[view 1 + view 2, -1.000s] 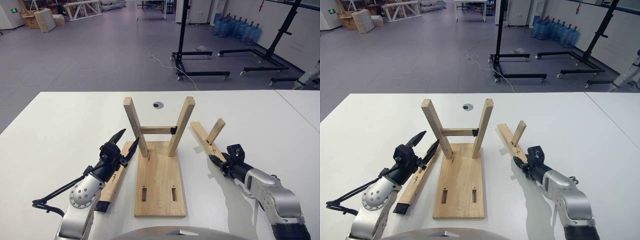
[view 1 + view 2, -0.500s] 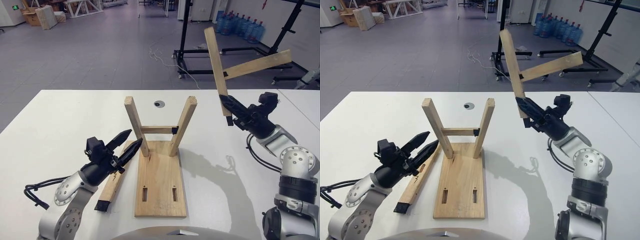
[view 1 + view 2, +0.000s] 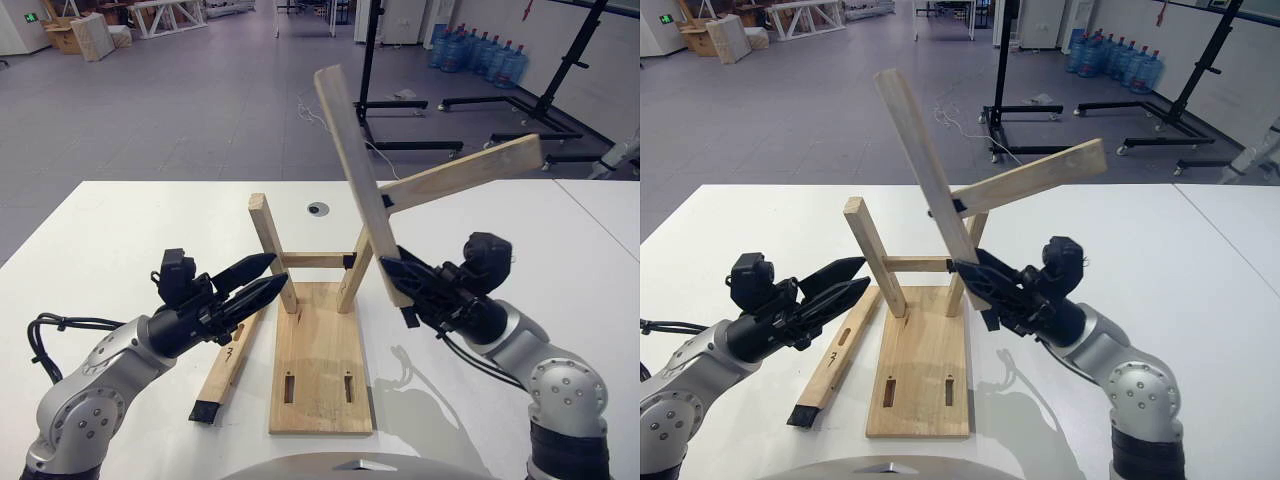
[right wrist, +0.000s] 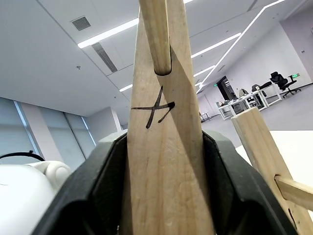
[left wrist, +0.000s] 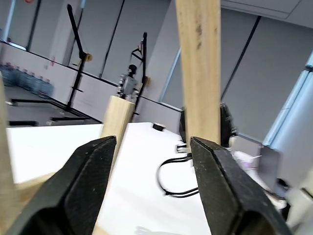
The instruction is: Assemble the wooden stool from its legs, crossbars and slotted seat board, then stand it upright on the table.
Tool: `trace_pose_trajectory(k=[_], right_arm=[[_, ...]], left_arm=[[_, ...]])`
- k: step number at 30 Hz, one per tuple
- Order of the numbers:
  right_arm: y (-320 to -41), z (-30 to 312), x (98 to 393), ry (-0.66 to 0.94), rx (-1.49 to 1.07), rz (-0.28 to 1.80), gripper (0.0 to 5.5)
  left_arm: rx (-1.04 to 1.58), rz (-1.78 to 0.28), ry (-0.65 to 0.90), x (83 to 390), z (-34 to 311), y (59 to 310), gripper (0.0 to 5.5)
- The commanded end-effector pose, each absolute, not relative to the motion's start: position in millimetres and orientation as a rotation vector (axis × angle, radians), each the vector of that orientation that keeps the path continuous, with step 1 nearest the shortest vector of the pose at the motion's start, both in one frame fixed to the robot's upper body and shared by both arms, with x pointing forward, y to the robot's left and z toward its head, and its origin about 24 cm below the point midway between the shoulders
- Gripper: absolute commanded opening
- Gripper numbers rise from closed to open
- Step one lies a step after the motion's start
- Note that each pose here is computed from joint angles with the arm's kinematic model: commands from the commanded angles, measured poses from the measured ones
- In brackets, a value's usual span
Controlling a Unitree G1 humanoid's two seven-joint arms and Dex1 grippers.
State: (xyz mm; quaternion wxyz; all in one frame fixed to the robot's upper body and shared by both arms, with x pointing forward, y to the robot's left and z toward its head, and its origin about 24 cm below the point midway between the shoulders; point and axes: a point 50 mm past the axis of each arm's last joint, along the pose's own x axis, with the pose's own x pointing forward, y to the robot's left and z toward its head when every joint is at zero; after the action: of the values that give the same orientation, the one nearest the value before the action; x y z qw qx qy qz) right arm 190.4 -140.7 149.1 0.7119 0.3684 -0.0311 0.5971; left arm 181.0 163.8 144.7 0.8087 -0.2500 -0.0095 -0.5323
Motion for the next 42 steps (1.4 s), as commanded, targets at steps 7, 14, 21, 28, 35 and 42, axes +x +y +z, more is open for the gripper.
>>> trace_pose_trajectory(k=[7, 14, 21, 28, 35, 42], right_arm=[[-114, 130, 190, -0.018, 0.762, 1.419, 2.05], [-108, 124, 204, 0.053, 0.67, 1.499, 2.05], [-120, 133, 220, 0.074, 0.614, 1.545, 2.04], [-130, 124, 217, 0.21, 0.536, 1.604, 2.04], [-124, 118, 215, 0.267, 0.504, 1.678, 2.04], [-127, 117, 219, 0.258, 0.487, 1.674, 2.04]], left_arm=[[-0.635, -1.162, 0.078, 195, 139, 159, 4.15], [-0.701, -1.157, 0.018, 184, 144, 139, 4.16], [-0.755, -1.226, 0.0, 167, 152, 126, 4.16], [-0.711, -1.151, -0.053, 176, 153, 123, 4.16], [-0.721, -1.19, -0.049, 182, 151, 109, 4.16], [-0.746, -1.21, -0.1, 181, 149, 112, 3.6]])
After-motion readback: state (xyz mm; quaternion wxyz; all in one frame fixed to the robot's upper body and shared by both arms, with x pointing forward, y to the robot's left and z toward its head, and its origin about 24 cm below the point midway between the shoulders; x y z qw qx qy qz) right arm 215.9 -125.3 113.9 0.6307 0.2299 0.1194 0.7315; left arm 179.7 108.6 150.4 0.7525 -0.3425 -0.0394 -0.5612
